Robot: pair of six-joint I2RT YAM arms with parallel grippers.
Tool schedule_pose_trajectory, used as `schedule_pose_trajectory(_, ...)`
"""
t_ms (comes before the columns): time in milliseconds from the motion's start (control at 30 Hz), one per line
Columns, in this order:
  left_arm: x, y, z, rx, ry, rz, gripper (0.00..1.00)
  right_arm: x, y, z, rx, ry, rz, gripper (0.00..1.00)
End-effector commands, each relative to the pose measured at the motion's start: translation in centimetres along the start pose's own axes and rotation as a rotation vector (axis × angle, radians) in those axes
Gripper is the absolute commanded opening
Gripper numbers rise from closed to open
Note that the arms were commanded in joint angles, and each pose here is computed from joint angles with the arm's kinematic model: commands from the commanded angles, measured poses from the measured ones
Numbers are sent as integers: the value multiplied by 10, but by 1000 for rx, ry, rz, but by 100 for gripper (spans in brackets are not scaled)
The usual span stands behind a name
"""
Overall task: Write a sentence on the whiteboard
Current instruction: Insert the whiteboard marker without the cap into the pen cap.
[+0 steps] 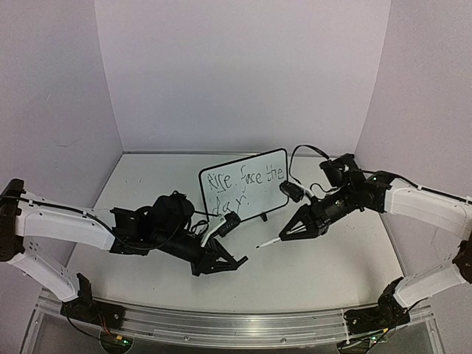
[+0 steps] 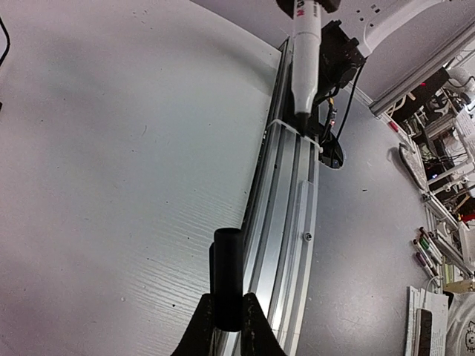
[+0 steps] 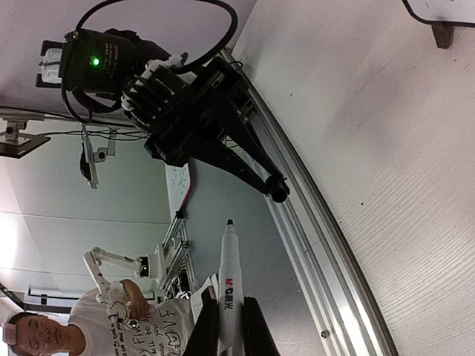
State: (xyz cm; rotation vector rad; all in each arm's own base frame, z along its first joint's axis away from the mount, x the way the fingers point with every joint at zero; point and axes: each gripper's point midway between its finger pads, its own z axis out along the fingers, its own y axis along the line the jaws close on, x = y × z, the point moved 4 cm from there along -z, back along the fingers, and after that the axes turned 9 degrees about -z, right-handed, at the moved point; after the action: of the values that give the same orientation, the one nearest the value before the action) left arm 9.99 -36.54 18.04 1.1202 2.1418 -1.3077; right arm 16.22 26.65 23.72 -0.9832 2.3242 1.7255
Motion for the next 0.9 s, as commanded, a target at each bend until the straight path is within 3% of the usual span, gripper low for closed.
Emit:
schedule_pose_trajectory(0, -28, -31, -8, 110, -67, 60, 0, 2, 5, 5, -52, 43, 7, 0)
schedule_pose_trajectory(867, -30, -40, -6, 147, -51, 65, 0, 3, 7, 11, -58, 82, -2, 0)
